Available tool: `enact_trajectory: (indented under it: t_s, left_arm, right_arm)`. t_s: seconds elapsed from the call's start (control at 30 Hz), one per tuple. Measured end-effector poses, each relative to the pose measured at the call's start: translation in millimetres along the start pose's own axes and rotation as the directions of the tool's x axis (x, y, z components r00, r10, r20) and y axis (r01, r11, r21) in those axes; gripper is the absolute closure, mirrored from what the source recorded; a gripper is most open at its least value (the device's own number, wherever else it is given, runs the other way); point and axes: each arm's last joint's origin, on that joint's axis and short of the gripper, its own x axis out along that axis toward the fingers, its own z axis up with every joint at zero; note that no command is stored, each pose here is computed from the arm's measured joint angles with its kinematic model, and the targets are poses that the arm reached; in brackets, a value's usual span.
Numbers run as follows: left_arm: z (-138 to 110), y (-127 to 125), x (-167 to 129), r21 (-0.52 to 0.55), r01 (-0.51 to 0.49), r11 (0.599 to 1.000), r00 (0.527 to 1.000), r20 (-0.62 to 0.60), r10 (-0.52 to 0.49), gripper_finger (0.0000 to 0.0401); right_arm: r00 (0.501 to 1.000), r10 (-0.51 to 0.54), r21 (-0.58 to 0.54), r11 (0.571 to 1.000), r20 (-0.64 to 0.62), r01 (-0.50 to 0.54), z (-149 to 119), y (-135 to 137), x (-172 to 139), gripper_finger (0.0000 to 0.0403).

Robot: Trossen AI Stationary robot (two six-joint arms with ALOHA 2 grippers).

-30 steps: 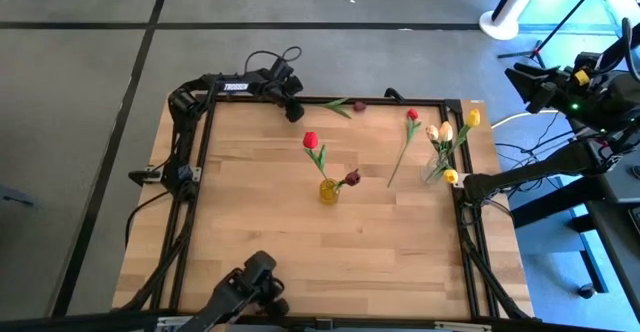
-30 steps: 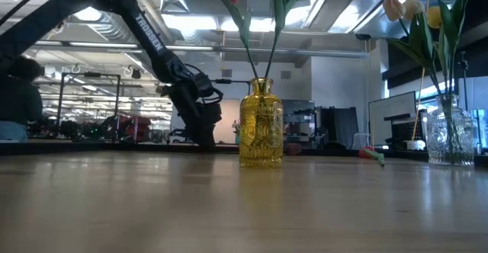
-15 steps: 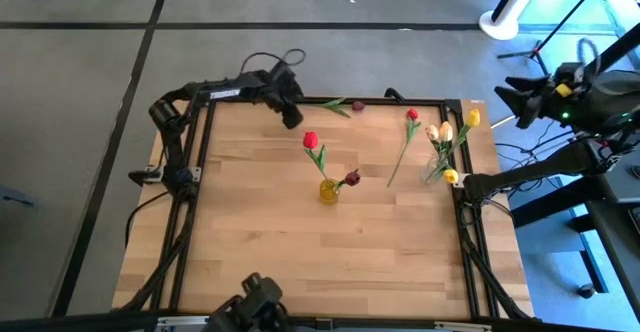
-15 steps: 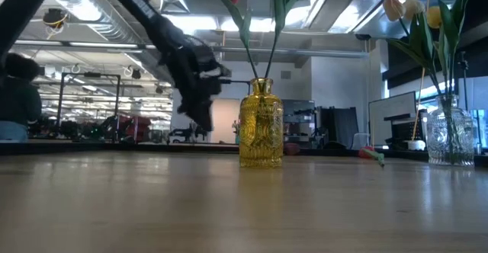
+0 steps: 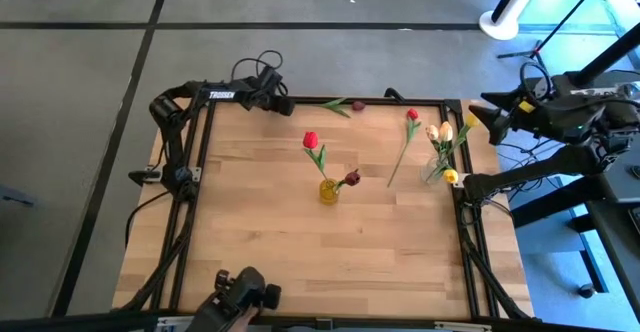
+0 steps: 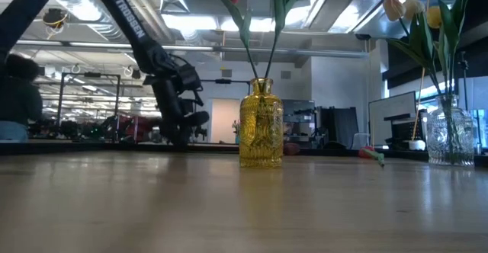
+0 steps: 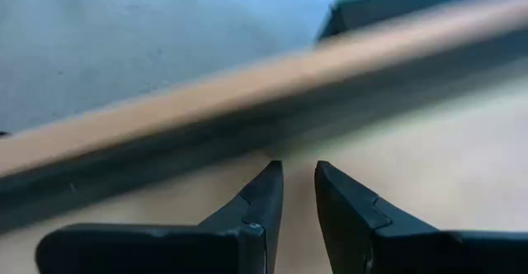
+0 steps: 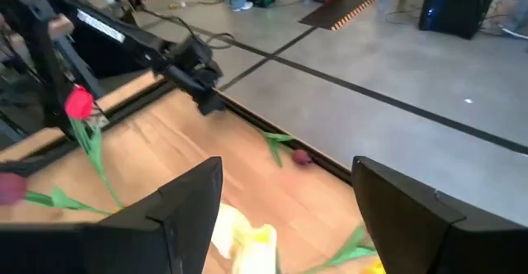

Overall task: Sort flowers into vase by color
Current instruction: Put the dark red tulip into the yellow transparent vase

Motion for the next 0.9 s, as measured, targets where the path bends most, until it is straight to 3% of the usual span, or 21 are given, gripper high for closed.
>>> enact_trajectory:
  t_s: [0.2, 0.3, 0.43, 0.53, 0.63, 0.7, 0.8, 0.9]
  left_arm:
    - [-4.3, -1.4, 20.6, -0.119, -0.013, 0.993, 1.000, 0.011, 0.015, 0.0331]
    - [-3.3, -10.7, 21.0, -0.099, 0.030, 0.995, 0.999, 0.016, -0.028, 0.0331]
    - [0.6, -32.0, 13.1, -0.038, 0.234, 0.971, 0.972, -0.007, -0.234, 0.0331]
    - [-3.8, -55.3, -11.4, 0.045, 0.352, 0.935, 0.936, -0.036, -0.351, 0.0331]
    - [7.0, -60.3, -29.6, 0.126, 0.333, 0.935, 0.936, 0.076, -0.343, 0.0331]
    - [9.9, -57.4, -31.5, 0.167, 0.327, 0.930, 0.934, 0.089, -0.345, 0.0331]
    - [6.5, -59.3, -31.9, 0.249, 0.413, 0.876, 0.902, 0.018, -0.430, 0.0331]
    - [0.0, -67.7, -30.6, 0.372, 0.430, 0.822, 0.889, -0.017, -0.458, 0.0323]
  right_arm:
    - [0.997, 0.064, 0.056, 0.996, 0.042, -0.066, 6.8, 6.1, 0.3, 0.0132]
    - [0.995, 0.080, 0.078, 0.993, 0.066, -0.085, 10.4, 6.5, -1.6, 0.0132]
    - [0.992, 0.085, 0.098, 0.991, 0.095, -0.094, 13.6, 7.1, -2.8, 0.0132]
    - [0.989, 0.081, 0.103, 0.990, 0.125, -0.095, 18.2, 4.4, -7.6, 0.0132]
    - [0.981, 0.078, 0.095, 0.991, 0.176, -0.096, 24.5, 2.0, -13.0, 0.0132]
    - [0.978, 0.076, 0.078, 0.993, 0.193, -0.093, 27.2, 0.6, -15.6, 0.0132]
    - [0.973, 0.081, 0.065, 0.993, 0.214, -0.097, 30.0, 0.6, -17.2, 0.0132]
    - [0.973, 0.080, 0.052, 0.994, 0.217, -0.093, 30.3, 0.8, -17.2, 0.0132]
